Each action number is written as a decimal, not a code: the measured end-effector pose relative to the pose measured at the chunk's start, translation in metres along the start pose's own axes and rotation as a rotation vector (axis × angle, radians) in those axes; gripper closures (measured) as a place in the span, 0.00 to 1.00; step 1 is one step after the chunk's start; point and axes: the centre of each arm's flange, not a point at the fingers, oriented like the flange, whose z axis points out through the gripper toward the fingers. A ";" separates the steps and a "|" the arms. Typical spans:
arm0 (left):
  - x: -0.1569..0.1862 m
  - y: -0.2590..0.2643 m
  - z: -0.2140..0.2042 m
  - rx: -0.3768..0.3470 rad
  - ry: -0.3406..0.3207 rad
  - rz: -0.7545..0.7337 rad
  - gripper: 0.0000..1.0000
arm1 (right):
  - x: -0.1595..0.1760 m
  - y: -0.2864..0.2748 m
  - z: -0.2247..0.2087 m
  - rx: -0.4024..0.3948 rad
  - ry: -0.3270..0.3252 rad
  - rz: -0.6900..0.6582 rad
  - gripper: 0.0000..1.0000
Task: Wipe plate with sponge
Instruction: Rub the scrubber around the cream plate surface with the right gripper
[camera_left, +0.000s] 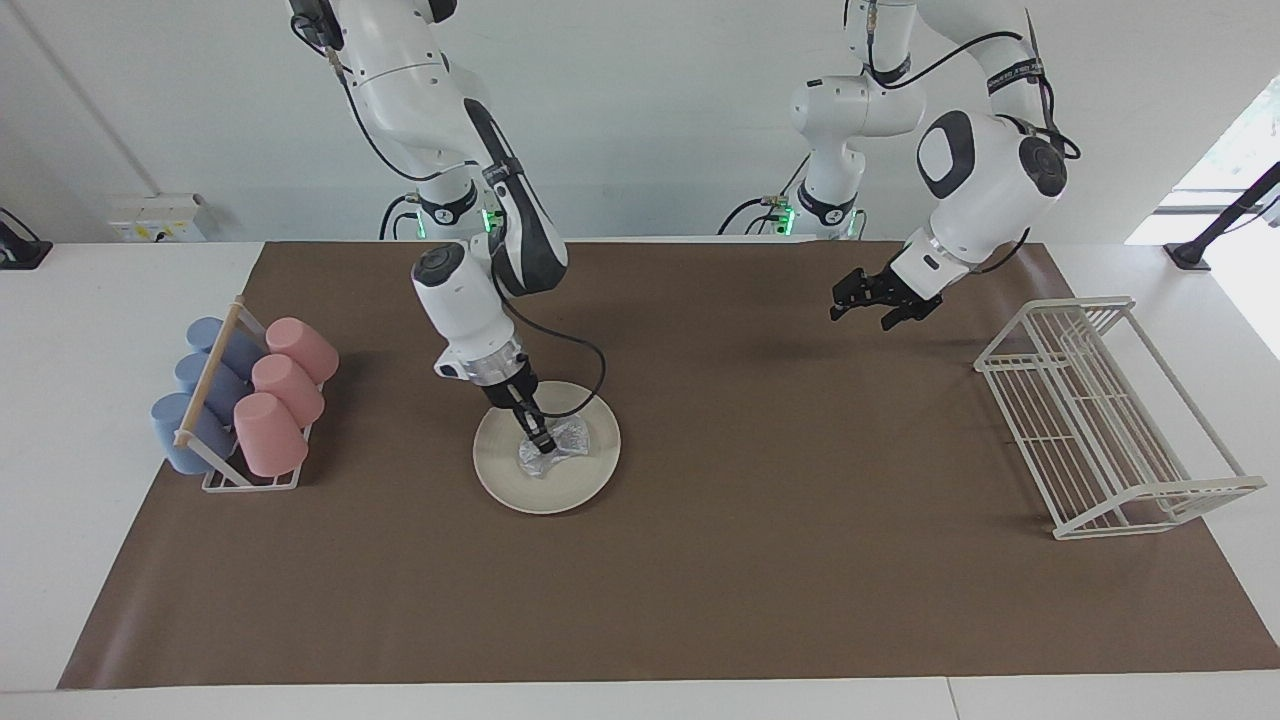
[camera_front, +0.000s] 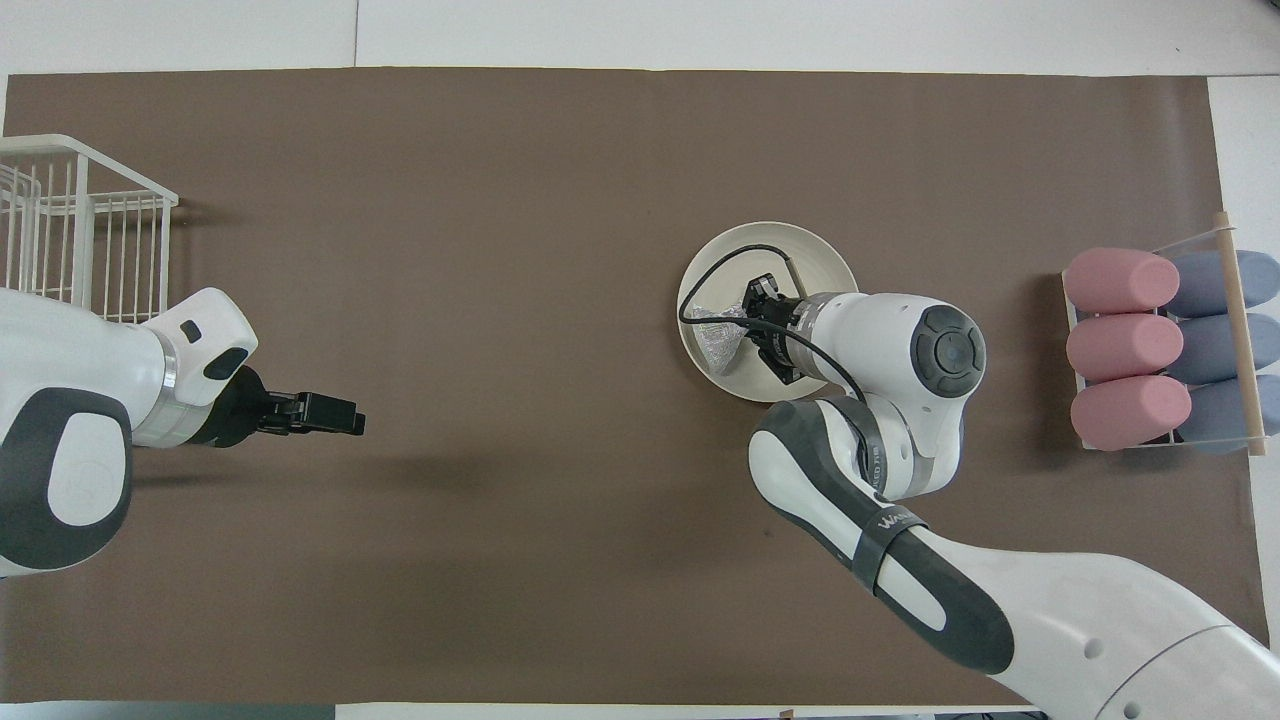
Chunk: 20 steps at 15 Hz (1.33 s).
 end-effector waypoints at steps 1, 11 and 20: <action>0.000 0.000 0.000 0.000 0.000 0.000 0.00 | 0.009 0.002 -0.002 0.000 0.005 -0.022 0.91; 0.001 0.000 -0.001 0.001 0.008 -0.001 0.00 | -0.026 -0.003 0.005 -0.009 -0.017 0.047 0.91; 0.003 0.000 -0.004 0.002 0.023 -0.004 0.00 | -0.063 -0.044 -0.021 -0.080 -0.083 0.263 0.91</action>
